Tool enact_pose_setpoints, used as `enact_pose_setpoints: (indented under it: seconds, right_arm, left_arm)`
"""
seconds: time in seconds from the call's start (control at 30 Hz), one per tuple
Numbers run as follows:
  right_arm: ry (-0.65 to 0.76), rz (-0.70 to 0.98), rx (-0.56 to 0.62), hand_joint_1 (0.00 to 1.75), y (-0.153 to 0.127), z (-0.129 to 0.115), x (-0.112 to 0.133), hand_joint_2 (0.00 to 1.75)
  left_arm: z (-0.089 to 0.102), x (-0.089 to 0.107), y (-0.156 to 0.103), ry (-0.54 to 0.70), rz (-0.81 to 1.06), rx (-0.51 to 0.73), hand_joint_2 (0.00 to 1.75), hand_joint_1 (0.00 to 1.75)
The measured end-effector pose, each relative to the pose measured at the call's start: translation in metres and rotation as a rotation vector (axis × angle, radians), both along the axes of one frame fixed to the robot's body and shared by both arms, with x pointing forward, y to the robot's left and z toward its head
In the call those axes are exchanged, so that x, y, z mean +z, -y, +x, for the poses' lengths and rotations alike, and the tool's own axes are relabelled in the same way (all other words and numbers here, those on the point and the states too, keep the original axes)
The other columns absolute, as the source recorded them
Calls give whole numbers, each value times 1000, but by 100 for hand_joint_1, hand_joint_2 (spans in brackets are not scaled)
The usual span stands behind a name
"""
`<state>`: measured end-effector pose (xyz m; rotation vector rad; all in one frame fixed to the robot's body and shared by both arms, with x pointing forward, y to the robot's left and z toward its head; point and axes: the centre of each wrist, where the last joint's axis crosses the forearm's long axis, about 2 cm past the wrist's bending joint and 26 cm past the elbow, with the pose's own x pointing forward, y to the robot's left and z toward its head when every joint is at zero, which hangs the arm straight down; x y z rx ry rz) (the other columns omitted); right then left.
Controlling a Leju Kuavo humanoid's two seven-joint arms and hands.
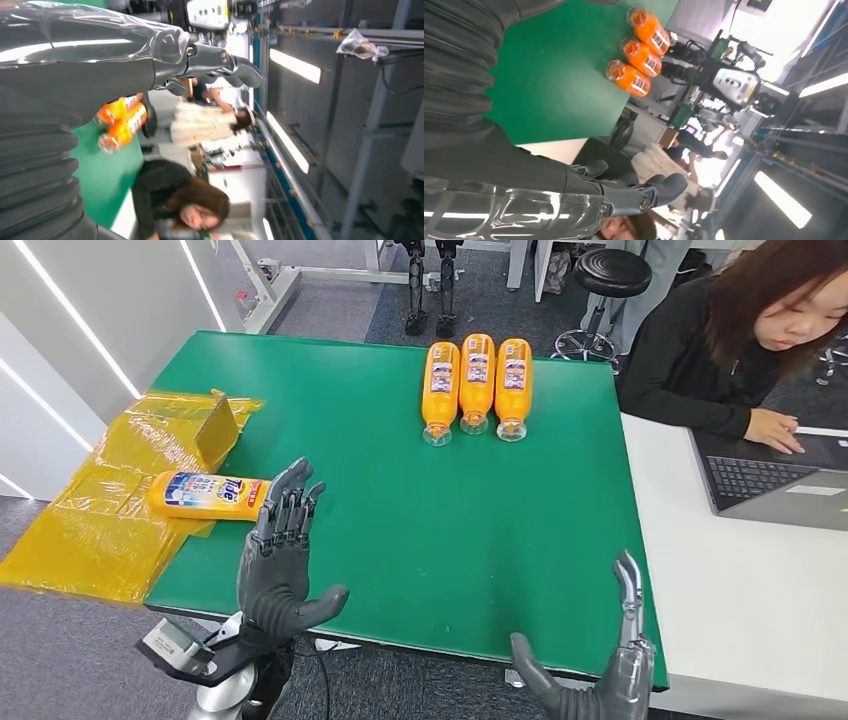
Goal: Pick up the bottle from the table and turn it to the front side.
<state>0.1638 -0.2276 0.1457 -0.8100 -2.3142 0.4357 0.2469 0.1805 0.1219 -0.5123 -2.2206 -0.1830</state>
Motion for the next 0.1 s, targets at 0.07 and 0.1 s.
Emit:
enact_pose_setpoints:
  seconds: [0.07,0.1]
  right_arm:
    - [-19,25,-25,0,7,-1,-2,175]
    - [-24,30,-31,0,9,-1,-3,175]
  left_arm:
    - [-1,-2,1,-3,22,12,175,0]
    - [-1,-3,1,-4,26,13,175,0]
